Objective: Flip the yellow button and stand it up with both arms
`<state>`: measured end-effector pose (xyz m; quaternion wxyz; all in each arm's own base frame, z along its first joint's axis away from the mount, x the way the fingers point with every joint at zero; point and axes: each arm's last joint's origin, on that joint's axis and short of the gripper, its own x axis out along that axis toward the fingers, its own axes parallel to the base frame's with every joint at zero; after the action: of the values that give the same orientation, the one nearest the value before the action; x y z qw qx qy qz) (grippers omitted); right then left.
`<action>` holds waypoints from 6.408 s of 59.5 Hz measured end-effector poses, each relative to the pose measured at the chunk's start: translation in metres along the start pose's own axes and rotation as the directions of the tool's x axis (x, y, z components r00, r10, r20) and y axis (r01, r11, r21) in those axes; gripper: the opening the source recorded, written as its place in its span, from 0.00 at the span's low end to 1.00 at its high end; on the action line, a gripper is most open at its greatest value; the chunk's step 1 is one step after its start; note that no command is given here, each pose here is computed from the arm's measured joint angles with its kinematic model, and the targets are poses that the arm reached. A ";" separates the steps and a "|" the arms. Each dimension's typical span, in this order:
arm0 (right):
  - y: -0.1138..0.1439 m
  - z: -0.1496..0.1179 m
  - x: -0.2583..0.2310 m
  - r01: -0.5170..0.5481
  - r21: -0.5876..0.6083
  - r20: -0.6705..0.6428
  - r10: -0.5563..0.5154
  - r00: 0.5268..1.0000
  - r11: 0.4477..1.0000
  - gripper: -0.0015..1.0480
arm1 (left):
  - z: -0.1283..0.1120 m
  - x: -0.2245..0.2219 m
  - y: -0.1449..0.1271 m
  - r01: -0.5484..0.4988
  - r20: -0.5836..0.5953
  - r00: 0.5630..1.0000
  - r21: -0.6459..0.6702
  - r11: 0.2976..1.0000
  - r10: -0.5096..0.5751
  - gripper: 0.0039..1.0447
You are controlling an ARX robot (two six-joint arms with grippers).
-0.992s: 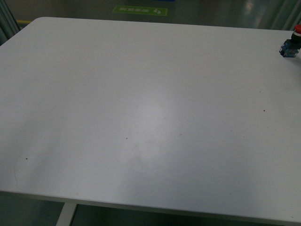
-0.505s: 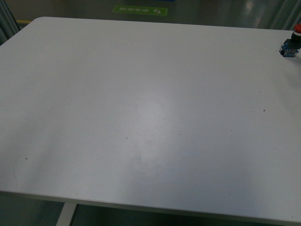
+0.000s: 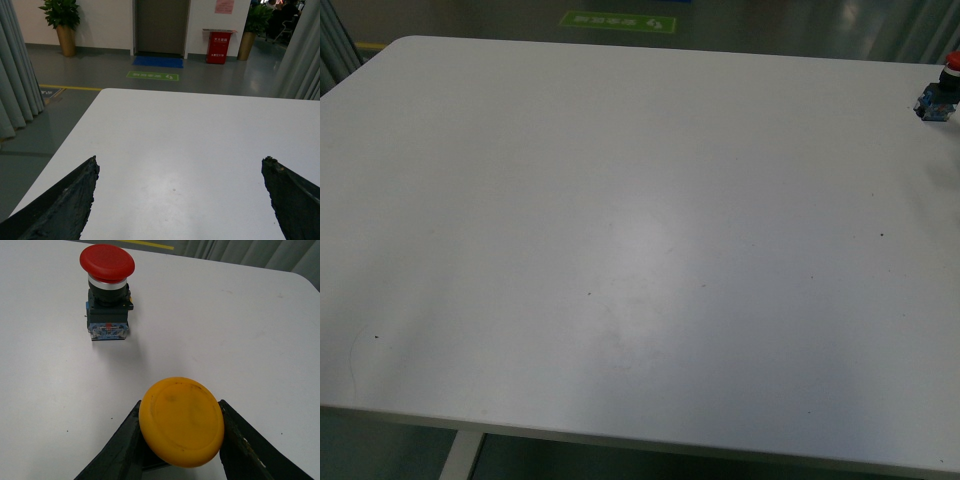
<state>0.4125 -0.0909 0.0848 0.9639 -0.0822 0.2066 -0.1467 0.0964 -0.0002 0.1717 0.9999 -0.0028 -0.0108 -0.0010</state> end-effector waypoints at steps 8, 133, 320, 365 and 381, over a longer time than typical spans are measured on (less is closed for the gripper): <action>0.000 -0.001 0.000 0.000 0.000 -0.003 0.000 1.000 1.000 0.33 | 0.000 0.000 0.000 0.000 0.000 1.000 0.000 1.000 0.000 0.94; -0.011 0.049 -0.130 -0.287 0.357 0.173 0.239 0.956 0.889 0.93 | 0.000 0.000 0.000 0.000 0.000 1.000 0.000 1.000 0.000 0.94; -0.010 -0.052 -0.333 -0.316 0.099 0.424 0.247 0.872 0.944 0.38 | 0.000 0.000 0.000 0.000 0.002 1.000 0.000 1.000 0.000 0.94; -0.010 -0.052 -0.333 -0.316 0.099 0.423 0.247 0.872 0.944 0.93 | 0.000 0.000 0.000 0.000 0.002 1.000 0.000 1.000 0.000 0.94; -0.010 -0.052 -0.333 -0.315 0.099 0.423 0.247 0.872 0.944 0.93 | 0.000 0.000 0.000 0.000 0.002 1.000 0.000 1.000 0.000 0.94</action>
<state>0.0977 -0.0003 0.1649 1.0000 0.0003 -0.0003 -0.0010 0.0963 -0.0002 0.1718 0.9999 -0.0026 -0.0115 -0.0010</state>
